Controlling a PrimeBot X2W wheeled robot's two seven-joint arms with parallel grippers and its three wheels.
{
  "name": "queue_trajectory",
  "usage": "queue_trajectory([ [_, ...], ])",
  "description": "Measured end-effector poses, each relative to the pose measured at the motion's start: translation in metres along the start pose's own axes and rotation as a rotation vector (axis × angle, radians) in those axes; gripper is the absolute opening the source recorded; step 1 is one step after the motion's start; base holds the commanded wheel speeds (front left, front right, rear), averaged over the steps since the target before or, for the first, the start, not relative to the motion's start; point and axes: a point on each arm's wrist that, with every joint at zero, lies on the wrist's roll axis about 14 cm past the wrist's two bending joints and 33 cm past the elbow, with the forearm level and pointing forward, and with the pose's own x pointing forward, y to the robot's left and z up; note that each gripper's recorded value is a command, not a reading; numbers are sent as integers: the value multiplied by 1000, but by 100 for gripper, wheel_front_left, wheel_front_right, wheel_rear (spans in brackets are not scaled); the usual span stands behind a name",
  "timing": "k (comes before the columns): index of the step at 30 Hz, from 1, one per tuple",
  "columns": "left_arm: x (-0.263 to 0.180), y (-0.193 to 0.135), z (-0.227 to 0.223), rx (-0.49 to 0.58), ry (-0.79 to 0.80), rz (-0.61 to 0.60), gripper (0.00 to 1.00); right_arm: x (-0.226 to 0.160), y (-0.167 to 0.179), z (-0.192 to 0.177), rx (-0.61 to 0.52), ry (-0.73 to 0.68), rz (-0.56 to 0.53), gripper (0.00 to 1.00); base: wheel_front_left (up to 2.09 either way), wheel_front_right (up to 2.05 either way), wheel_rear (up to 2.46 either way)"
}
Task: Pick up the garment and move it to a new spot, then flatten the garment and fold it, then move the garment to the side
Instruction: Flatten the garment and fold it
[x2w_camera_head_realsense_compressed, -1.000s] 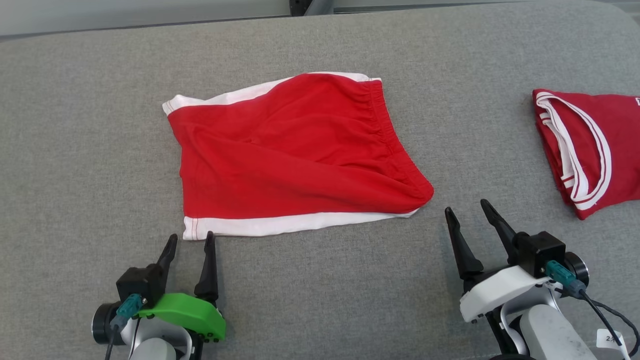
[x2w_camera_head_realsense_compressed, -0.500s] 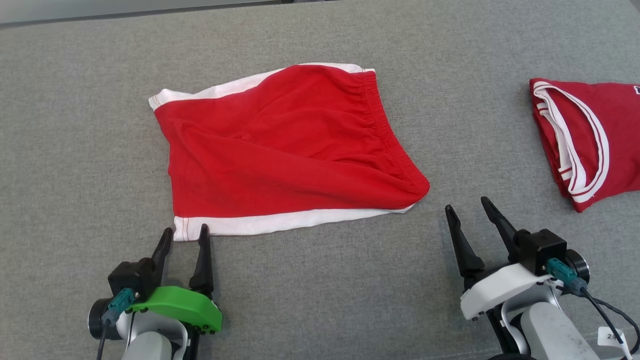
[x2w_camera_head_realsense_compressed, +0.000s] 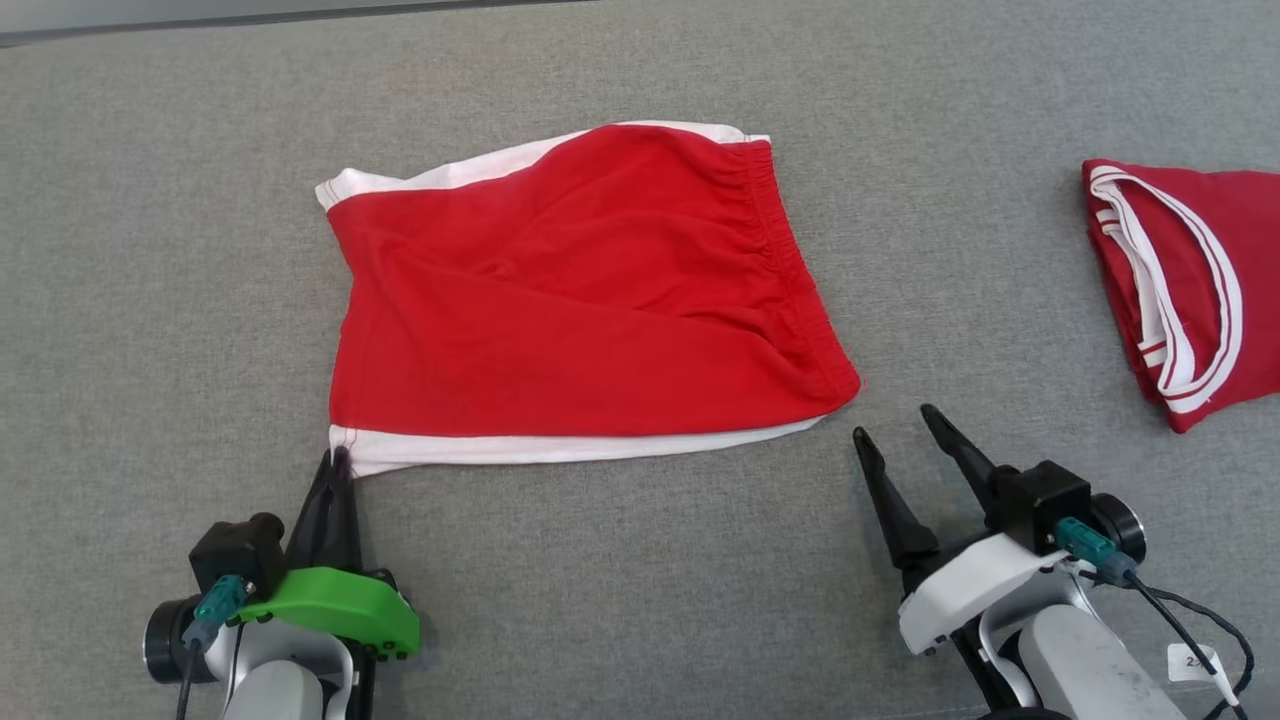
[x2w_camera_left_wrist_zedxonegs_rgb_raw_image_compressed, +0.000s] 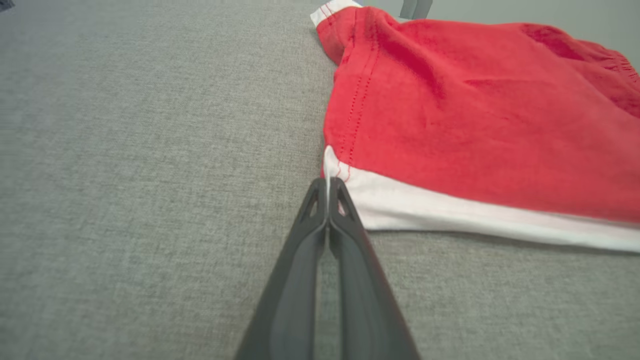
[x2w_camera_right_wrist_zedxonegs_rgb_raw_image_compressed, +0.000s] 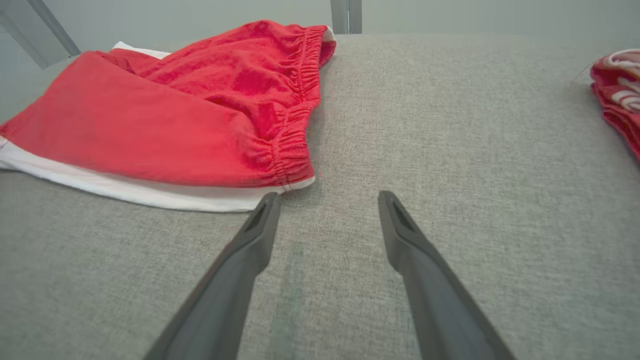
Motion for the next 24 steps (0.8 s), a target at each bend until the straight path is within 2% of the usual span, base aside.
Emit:
queue_trajectory([
  [11, 1, 25, 4, 11, -12, 79, 0, 18, 37, -13, -96, 58, 209, 100, 0, 0, 0],
  [23, 6, 28, 1, 9, -5, 83, 0, 34, 51, -18, -205, 84, 337, 100, 0, 0, 0],
  [24, 6, 28, 1, 10, -3, 82, 0, 35, 51, -18, -208, 86, 343, 93, 0, 0, 0],
])
